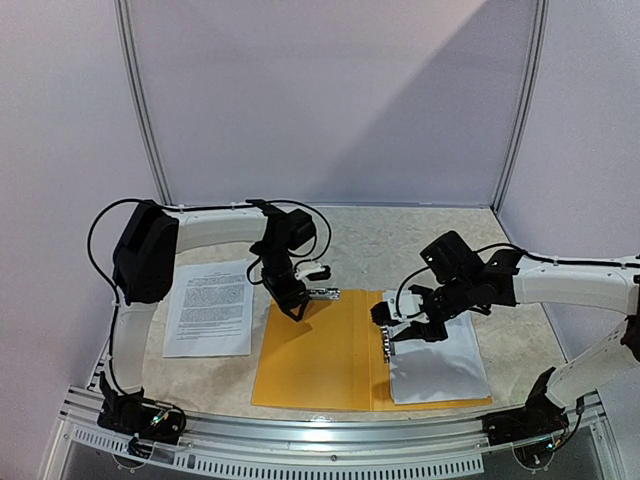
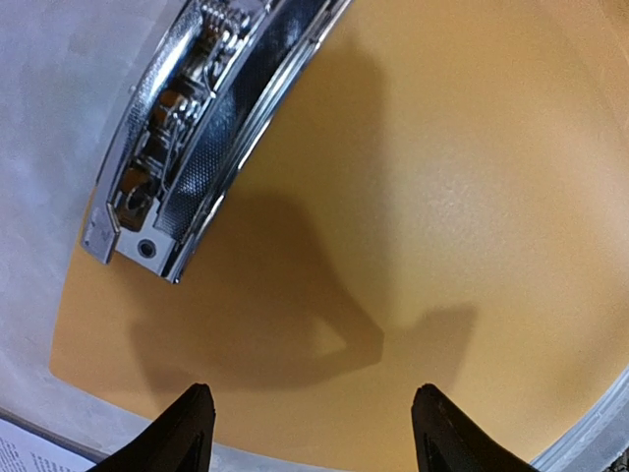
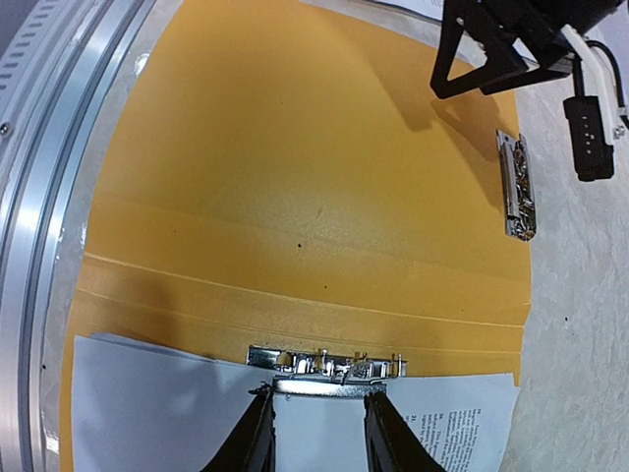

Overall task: Put the files into the folder
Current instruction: Clamp the file in the folder with some files.

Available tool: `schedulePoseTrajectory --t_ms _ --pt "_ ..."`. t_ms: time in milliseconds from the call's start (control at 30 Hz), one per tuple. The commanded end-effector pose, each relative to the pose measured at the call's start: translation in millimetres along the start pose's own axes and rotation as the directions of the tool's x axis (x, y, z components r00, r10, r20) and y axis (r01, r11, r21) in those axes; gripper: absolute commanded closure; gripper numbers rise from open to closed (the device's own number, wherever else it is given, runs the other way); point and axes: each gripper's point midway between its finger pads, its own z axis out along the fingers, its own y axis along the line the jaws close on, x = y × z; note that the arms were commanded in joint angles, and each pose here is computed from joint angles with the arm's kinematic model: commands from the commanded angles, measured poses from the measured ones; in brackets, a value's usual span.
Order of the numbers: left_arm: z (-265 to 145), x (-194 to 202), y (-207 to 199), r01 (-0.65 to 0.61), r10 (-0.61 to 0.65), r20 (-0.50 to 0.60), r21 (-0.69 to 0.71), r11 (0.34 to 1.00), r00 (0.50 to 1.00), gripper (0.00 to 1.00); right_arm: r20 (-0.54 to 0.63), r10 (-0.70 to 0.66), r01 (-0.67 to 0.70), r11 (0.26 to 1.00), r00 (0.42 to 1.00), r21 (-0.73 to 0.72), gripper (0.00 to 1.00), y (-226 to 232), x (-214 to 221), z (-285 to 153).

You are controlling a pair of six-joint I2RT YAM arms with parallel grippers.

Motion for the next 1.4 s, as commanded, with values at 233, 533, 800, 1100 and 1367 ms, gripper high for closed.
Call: schedulePoseTrajectory --t_ms 233,533,800,1100,1367 --pt "-1 6 8 0.010 -0.009 0.018 -0.021 1.000 1.000 0.29 0.028 0.102 -0.104 0.992 0.994 0.072 0.76 -14 -11 -8" --pt "5 10 6 0.020 -0.020 0.004 -0.006 1.000 1.000 0.29 -0.015 0.076 -0.076 0.997 0.997 -0.022 0.78 4 -11 13" --pt "6 10 4 0.026 -0.026 0.004 0.002 1.000 1.000 0.29 -0.030 0.081 -0.082 0.997 0.996 -0.014 0.79 3 -8 13" --pt "8 13 2 0.023 -0.023 -0.004 0.015 1.000 1.000 0.29 -0.056 0.095 -0.093 0.995 0.994 0.034 0.79 -11 -4 22" --pt "11 13 0 0.025 -0.025 -0.009 0.031 0.999 1.000 0.29 -0.076 0.106 -0.104 0.994 0.991 0.037 0.79 -10 1 25"
